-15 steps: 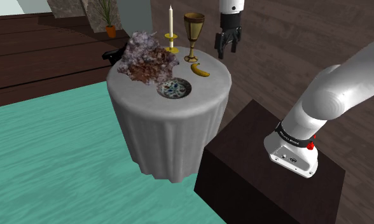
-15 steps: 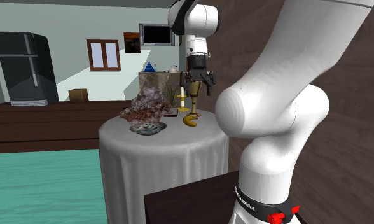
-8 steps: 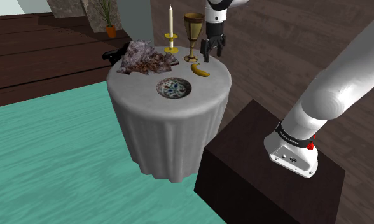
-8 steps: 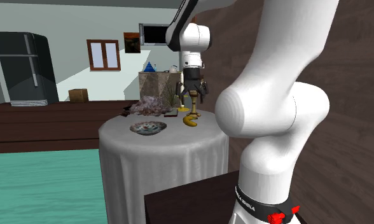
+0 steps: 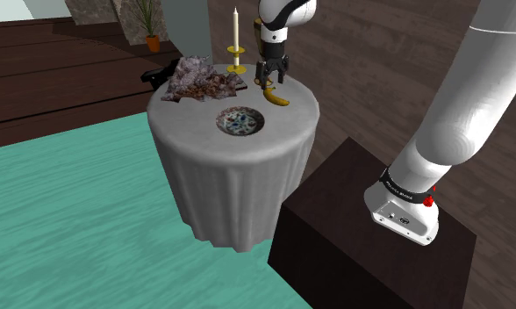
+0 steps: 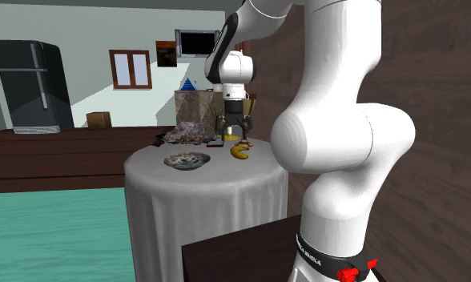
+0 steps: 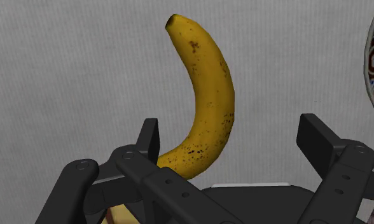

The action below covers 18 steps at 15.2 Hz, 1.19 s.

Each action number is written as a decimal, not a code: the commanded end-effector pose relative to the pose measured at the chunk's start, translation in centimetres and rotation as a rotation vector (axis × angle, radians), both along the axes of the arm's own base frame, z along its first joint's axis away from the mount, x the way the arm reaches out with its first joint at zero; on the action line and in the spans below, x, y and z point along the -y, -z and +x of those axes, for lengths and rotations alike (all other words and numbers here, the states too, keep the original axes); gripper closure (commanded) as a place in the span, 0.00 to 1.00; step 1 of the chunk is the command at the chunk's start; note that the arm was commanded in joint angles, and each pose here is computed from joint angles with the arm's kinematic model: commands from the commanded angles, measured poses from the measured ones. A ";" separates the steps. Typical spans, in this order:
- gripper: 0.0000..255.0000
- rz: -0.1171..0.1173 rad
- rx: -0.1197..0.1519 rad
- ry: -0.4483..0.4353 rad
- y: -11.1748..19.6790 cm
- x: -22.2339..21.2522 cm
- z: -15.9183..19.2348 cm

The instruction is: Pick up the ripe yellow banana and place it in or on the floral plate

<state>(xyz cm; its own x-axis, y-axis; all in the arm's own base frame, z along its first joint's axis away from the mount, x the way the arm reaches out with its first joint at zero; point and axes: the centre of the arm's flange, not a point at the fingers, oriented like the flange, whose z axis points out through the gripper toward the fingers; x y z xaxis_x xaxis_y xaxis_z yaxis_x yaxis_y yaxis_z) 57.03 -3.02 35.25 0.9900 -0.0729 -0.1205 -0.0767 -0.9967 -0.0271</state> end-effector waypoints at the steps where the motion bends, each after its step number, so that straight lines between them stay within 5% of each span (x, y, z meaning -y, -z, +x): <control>1: 0.00 0.002 0.005 0.001 0.6 0.4 0.9; 8: 0.00 0.002 0.005 0.001 4.6 0.2 0.4; 16: 0.00 0.002 0.005 0.001 4.6 0.2 0.4; 17: 1.00 0.002 0.005 0.001 4.6 0.2 0.4; 18: 1.00 0.002 0.005 0.001 4.6 0.2 0.4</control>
<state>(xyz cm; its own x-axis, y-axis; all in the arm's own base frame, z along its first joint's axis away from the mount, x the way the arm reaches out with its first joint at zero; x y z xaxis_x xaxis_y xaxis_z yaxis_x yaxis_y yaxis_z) 57.44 -3.23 30.69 0.9905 -0.0740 -0.1159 -0.0779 -0.9965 -0.0296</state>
